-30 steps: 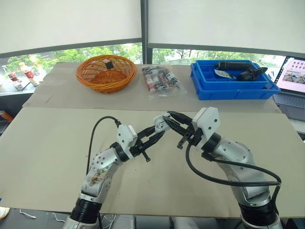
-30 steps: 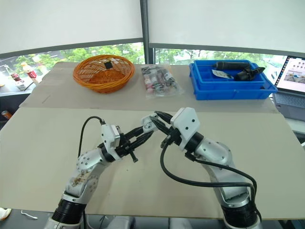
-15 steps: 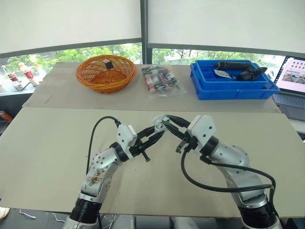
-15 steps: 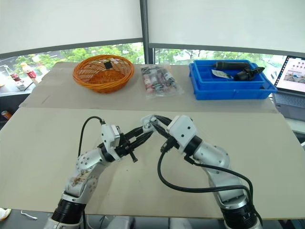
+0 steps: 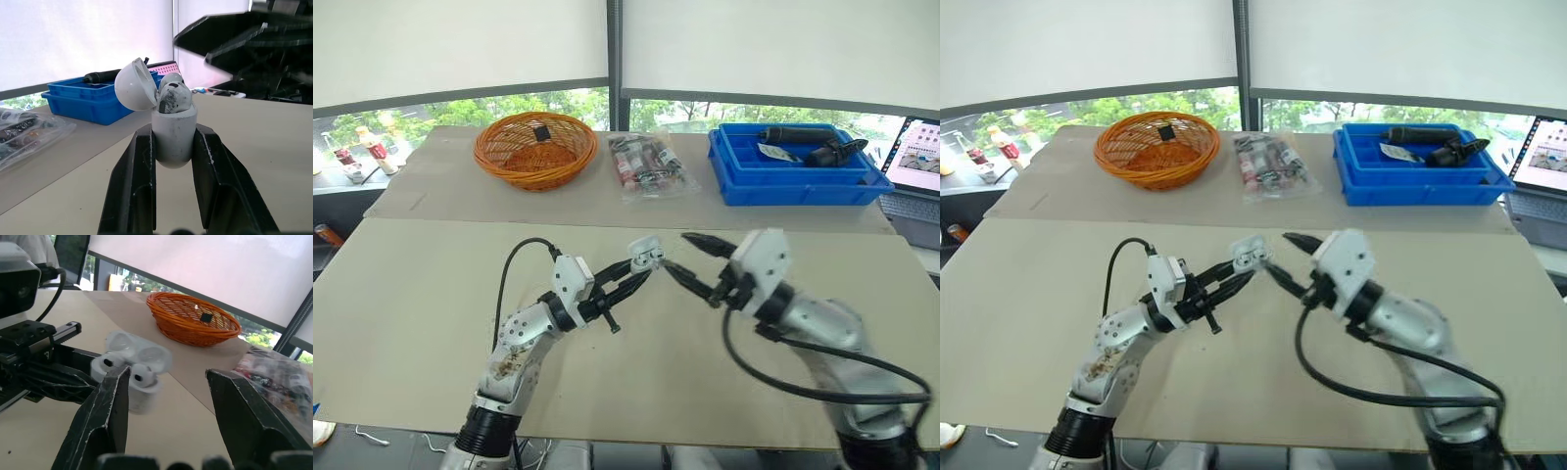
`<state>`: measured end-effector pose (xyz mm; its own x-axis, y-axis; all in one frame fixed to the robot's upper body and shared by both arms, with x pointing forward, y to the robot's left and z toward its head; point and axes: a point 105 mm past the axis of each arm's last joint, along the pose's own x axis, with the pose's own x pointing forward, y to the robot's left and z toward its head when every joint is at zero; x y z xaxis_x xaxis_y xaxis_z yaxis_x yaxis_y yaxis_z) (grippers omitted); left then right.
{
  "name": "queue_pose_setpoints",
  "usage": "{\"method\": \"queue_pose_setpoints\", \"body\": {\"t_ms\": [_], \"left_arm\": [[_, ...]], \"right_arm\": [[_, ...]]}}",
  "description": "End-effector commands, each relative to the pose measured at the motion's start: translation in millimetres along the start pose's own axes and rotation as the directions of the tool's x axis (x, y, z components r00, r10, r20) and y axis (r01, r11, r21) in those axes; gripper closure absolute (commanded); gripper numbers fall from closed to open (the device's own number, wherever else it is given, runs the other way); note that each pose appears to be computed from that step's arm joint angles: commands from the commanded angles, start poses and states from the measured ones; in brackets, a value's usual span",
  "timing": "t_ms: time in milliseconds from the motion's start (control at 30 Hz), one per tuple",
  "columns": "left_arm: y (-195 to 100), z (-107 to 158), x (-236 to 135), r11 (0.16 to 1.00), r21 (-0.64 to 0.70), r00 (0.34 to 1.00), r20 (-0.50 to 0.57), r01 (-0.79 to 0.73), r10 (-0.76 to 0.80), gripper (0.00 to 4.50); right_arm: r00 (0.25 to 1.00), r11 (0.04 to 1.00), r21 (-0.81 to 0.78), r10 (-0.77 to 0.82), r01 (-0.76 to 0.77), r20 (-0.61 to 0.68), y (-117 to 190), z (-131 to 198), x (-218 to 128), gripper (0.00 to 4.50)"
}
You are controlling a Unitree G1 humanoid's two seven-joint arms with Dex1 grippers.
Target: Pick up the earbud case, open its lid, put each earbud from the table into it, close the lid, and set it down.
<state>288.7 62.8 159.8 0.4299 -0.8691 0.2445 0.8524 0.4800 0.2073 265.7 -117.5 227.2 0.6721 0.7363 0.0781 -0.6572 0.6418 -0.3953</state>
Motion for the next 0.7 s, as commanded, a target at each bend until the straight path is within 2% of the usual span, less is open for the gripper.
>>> {"method": "queue_pose_setpoints", "body": {"t_ms": [33,100,133,267,367,400,700], "left_arm": [[-14,0,6,0.985,-0.052,0.986,-0.008,0.165,-0.166,3.99],[-23,-4,7,0.965,-0.085,0.968,-0.025,0.248,-0.251,3.99],[-27,-5,8,0.953,-0.095,0.957,-0.029,0.286,-0.29,3.99],[-44,-9,12,0.895,-0.109,0.898,-0.039,0.432,-0.438,3.99],[-49,-9,18,0.872,-0.092,0.874,-0.029,0.48,-0.484,3.99],[-51,-9,19,0.867,-0.087,0.869,-0.026,0.491,-0.494,3.99],[-52,-12,26,0.866,-0.095,0.869,-0.015,0.492,-0.495,3.99]], "right_arm": [[0.998,0.999,-0.032,0.015,-0.017,-0.059,-22,18,-19,1.7],[0.994,0.999,-0.027,0.039,-0.042,-0.103,-31,18,-21,1.7],[0.989,0.998,-0.027,0.054,-0.058,-0.14,-34,15,-22,1.95],[0.939,0.982,0.002,0.183,-0.191,-0.29,-33,-3,-18,3.18],[0.891,0.955,0.057,0.294,-0.292,-0.346,-23,-15,-12,4.31],[0.879,0.946,0.077,0.321,-0.314,-0.352,-20,-17,-10,4.5],[0.802,0.867,0.209,0.497,-0.451,-0.332,10,-14,-11,4.5]]}}
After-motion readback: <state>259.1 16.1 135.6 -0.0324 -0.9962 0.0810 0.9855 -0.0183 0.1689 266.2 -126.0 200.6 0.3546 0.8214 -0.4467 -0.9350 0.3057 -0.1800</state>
